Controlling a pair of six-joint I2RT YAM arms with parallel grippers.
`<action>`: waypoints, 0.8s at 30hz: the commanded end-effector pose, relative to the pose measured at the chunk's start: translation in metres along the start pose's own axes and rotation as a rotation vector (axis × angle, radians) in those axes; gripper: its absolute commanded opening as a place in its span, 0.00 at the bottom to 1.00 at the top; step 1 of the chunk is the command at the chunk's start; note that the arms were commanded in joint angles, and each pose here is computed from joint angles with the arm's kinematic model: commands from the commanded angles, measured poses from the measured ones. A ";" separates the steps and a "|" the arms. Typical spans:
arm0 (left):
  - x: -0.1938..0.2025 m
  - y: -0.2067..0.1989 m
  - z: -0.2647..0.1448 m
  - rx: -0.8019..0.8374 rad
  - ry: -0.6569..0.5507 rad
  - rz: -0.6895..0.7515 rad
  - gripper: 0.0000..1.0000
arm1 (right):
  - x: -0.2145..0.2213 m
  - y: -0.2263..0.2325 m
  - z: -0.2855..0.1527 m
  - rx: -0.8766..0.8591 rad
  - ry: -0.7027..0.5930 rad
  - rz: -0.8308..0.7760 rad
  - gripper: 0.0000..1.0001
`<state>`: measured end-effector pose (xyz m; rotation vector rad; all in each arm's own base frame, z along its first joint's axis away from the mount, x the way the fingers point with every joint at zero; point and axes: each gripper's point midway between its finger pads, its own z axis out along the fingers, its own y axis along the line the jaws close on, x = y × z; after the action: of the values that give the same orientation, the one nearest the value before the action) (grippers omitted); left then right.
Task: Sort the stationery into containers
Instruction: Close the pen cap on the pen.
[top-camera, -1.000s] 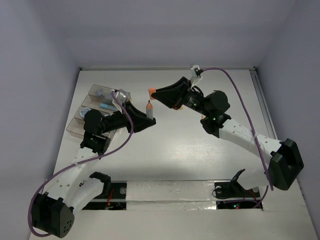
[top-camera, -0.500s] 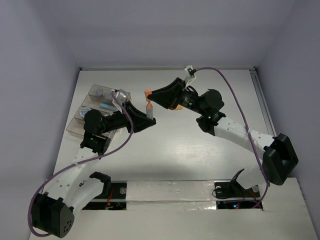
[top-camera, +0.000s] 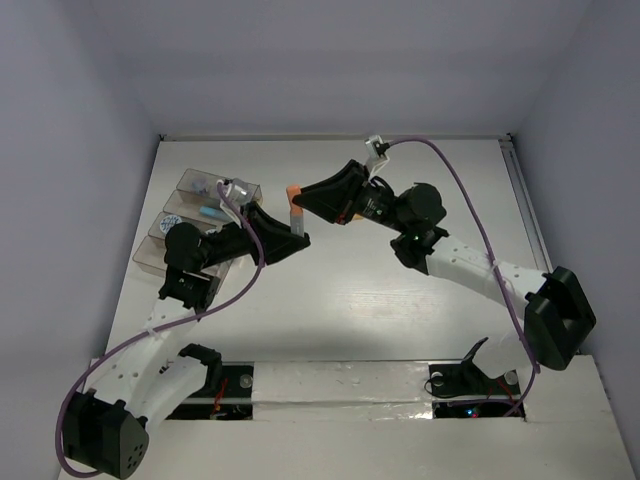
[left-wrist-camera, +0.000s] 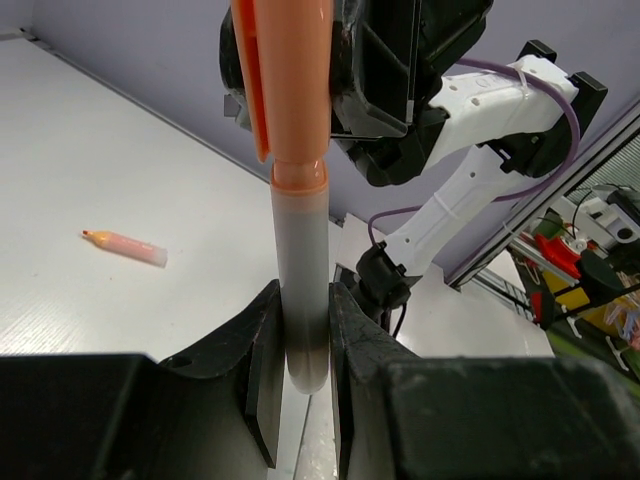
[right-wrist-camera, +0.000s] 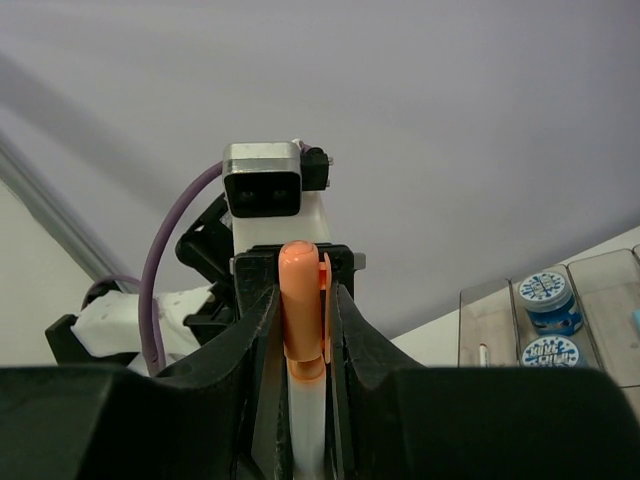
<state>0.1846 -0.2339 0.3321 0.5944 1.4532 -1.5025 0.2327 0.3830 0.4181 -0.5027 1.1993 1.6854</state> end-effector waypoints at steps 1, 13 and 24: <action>-0.020 -0.012 -0.003 0.021 -0.083 0.082 0.00 | -0.003 0.034 0.001 -0.123 -0.015 -0.021 0.00; -0.047 -0.031 -0.005 0.050 -0.198 0.126 0.00 | 0.016 0.037 -0.007 -0.163 -0.010 0.015 0.00; -0.080 -0.052 -0.001 0.096 -0.280 0.181 0.00 | 0.046 0.037 -0.014 -0.163 0.045 0.055 0.00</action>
<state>0.1737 -0.2308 0.3546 0.5735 1.3663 -1.5513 0.2116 0.3768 0.4269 -0.4586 1.0430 1.7697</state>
